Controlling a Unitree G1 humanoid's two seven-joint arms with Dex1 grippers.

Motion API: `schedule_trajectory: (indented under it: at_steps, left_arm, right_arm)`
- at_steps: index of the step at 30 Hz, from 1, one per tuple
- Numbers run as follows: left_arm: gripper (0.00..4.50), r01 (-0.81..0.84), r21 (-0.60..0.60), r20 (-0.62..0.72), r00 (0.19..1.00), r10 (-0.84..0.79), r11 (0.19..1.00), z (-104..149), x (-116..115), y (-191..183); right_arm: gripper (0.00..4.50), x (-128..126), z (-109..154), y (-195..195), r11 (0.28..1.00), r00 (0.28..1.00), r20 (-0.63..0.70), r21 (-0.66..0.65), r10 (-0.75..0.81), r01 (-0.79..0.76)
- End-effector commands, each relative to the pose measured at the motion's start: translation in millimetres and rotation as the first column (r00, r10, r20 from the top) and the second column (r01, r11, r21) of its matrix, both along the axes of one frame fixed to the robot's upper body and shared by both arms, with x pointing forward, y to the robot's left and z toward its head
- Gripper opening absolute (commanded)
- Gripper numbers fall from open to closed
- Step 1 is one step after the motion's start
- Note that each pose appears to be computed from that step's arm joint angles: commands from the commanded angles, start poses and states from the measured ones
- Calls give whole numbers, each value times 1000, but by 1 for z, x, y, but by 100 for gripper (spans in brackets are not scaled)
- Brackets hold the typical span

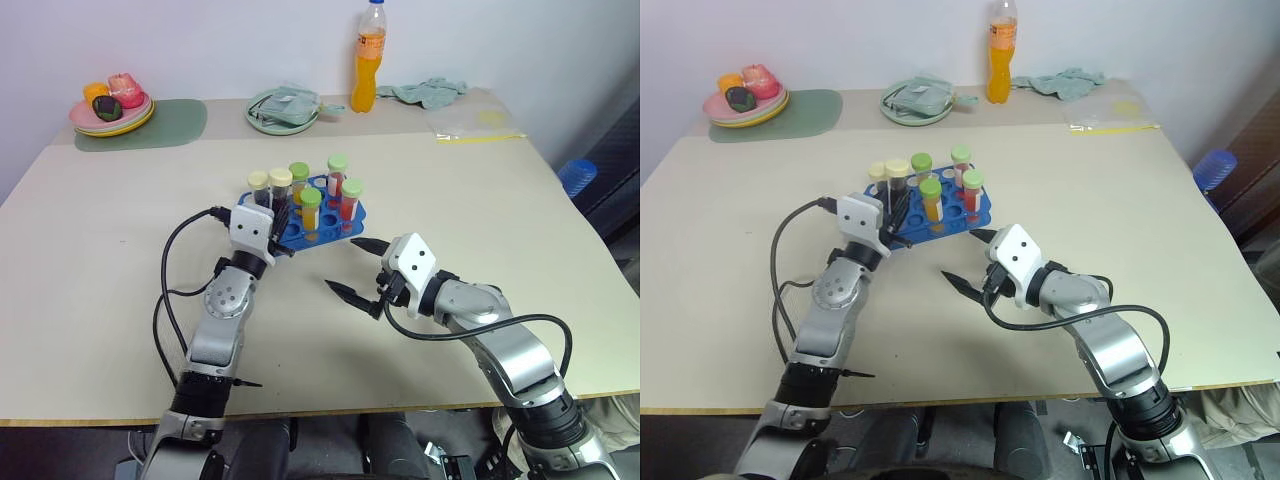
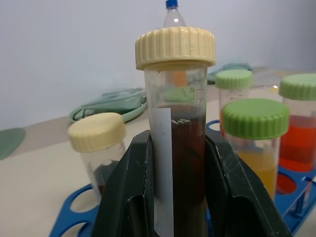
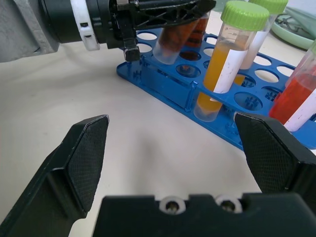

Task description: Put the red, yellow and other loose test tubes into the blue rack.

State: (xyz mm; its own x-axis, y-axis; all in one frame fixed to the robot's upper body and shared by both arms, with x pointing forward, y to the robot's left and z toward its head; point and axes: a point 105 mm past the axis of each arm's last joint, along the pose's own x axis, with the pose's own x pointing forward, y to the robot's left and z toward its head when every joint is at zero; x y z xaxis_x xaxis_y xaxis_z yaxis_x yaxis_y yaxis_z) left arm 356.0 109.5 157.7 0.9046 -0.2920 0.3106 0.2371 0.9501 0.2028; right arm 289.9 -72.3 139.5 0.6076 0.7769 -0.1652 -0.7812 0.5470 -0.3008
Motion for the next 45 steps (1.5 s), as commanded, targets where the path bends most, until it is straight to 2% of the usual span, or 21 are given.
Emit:
schedule_trajectory:
  at_steps: [1,7,10,14,31,32,34,35,37,45]
  left_arm:
    - [77,-13,5,27,1000,13,1000,6,-1,4]
    - [77,5,-15,12,1000,-5,1000,2,0,1]
    - [77,13,-76,18,1000,-12,997,1,0,4]
    - [77,23,-98,29,999,-20,995,-2,-1,5]
    - [77,73,-87,62,996,-68,993,-14,3,1]
    - [178,76,-92,62,996,-70,993,-14,3,1]
    - [258,70,-94,69,996,-64,993,-13,3,2]
    - [321,65,-93,73,996,-58,994,-12,2,4]
    - [419,51,-99,78,996,-43,994,-11,0,8]
    - [419,61,-127,55,997,-54,990,4,-29,47]
  right_arm:
    - [450,-6,14,5,999,999,50,26,22,-23]
    - [450,-6,13,5,999,999,46,27,22,-23]
    - [450,-6,14,5,999,999,47,27,21,-22]
    - [450,-5,14,4,1000,998,50,22,21,-22]
    - [450,-4,15,3,1000,998,55,10,23,-23]
    - [450,-4,15,2,1000,998,56,8,21,-21]
    - [450,-4,15,1,1000,998,59,5,18,-18]
    - [450,-4,15,0,1000,998,61,3,16,-16]
    - [450,-3,18,-2,1000,997,77,-2,4,-4]
    - [450,-3,40,-30,1000,997,72,23,-13,12]
